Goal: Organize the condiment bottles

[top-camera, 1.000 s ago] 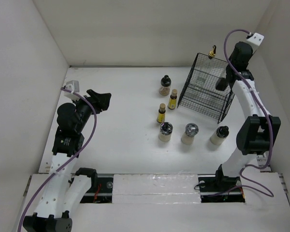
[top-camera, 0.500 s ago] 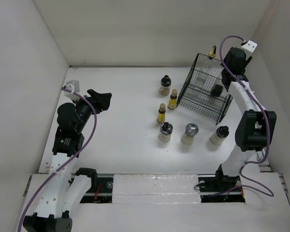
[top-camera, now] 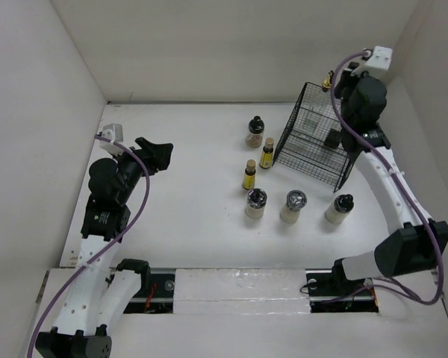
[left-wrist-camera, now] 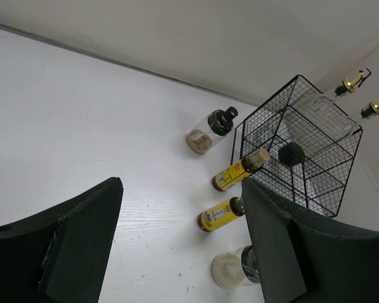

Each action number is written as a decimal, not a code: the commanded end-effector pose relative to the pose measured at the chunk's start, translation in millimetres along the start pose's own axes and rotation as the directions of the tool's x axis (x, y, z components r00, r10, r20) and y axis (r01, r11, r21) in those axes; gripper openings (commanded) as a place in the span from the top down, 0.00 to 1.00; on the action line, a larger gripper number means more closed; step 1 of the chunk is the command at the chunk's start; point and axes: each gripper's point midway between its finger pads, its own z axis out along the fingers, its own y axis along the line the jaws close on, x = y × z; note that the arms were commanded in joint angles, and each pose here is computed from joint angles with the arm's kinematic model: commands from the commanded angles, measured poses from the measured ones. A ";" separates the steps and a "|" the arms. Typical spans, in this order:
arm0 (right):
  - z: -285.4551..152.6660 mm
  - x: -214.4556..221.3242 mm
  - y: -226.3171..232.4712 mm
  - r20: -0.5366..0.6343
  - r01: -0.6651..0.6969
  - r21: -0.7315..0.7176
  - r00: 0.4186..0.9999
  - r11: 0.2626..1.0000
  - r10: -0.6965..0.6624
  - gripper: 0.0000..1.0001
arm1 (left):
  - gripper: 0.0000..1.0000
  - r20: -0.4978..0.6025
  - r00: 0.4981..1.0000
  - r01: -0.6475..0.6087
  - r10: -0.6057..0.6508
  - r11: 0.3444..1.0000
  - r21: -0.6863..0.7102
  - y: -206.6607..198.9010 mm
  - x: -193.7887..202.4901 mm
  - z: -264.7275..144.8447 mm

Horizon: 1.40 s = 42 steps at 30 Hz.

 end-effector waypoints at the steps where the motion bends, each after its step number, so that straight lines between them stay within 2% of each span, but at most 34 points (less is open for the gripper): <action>1: -32.5 32.1 64.7 -0.035 0.054 -0.220 0.997 0.974 -0.063 0.83 | 0.29 0.051 0.999 -0.014 0.013 1.000 0.026 -8.6 -16.4 -1.1; 2: -42.0 40.3 81.1 -0.049 0.052 -0.288 0.996 0.956 -0.069 0.97 | 0.30 0.039 0.999 -0.012 0.011 1.000 0.029 -7.5 -11.9 -0.6; 4: -65.4 78.9 114.7 -0.125 0.037 -0.406 0.988 0.913 -0.095 0.99 | 0.35 0.039 0.999 -0.012 0.011 1.000 0.029 -7.5 -11.9 -0.6; 5: -80.8 90.8 142.0 -0.144 0.022 -0.502 0.983 0.864 -0.109 0.92 | 0.37 0.029 1.000 -0.010 0.009 1.000 0.023 -5.3 -9.4 2.1; 9: -100.6 144.3 180.2 -0.237 0.029 -0.606 0.947 0.795 -0.215 0.58 | 0.40 0.033 0.999 -0.012 0.011 0.999 0.036 -8.0 -10.7 2.2; 13: -109.8 181.6 195.1 -0.296 0.015 -0.651 0.916 0.759 -0.272 0.41 | 0.41 0.036 0.999 -0.012 0.011 1.000 0.027 -7.0 -11.3 0.1; 16: -109.4 192.2 202.0 -0.331 0.006 -0.655 0.896 0.755 -0.295 0.40 | 0.41 0.036 0.999 -0.012 0.011 1.000 0.027 -7.0 -11.3 0.1; 20: -109.0 210.1 181.5 -0.382 0.045 -0.571 0.869 0.820 -0.314 0.40 | 0.40 0.035 0.999 -0.012 0.011 0.999 0.030 -7.4 -11.0 0.0; 26: -114.4 242.8 172.1 -0.428 0.056 -0.556 0.836 0.830 -0.343 0.40 | 0.40 0.018 1.000 -0.010 0.009 0.999 0.037 -7.7 -7.3 2.1; 32: -104.1 255.4 176.9 -0.435 0.051 -0.572 0.827 0.819 -0.356 0.52 | 0.40 0.038 0.999 -0.015 0.013 0.999 0.050 -11.5 -12.4 -0.4; 34: -101.6 257.5 176.9 -0.433 0.056 -0.566 0.829 0.823 -0.354 0.66 | 0.40 0.030 0.999 -0.013 0.012 0.999 0.045 -9.1 -8.7 0.2; 38: -98.5 244.0 182.7 -0.410 0.050 -0.556 0.852 0.830 -0.326 0.82 | 0.40 0.030 0.999 -0.013 0.012 0.999 0.045 -9.8 -10.5 1.7; 42: -96.9 169.4 185.4 -0.285 0.023 -0.553 0.934 0.833 -0.215 0.84 | 0.38 0.021 1.000 -0.011 0.010 0.999 0.040 -7.0 -6.2 2.3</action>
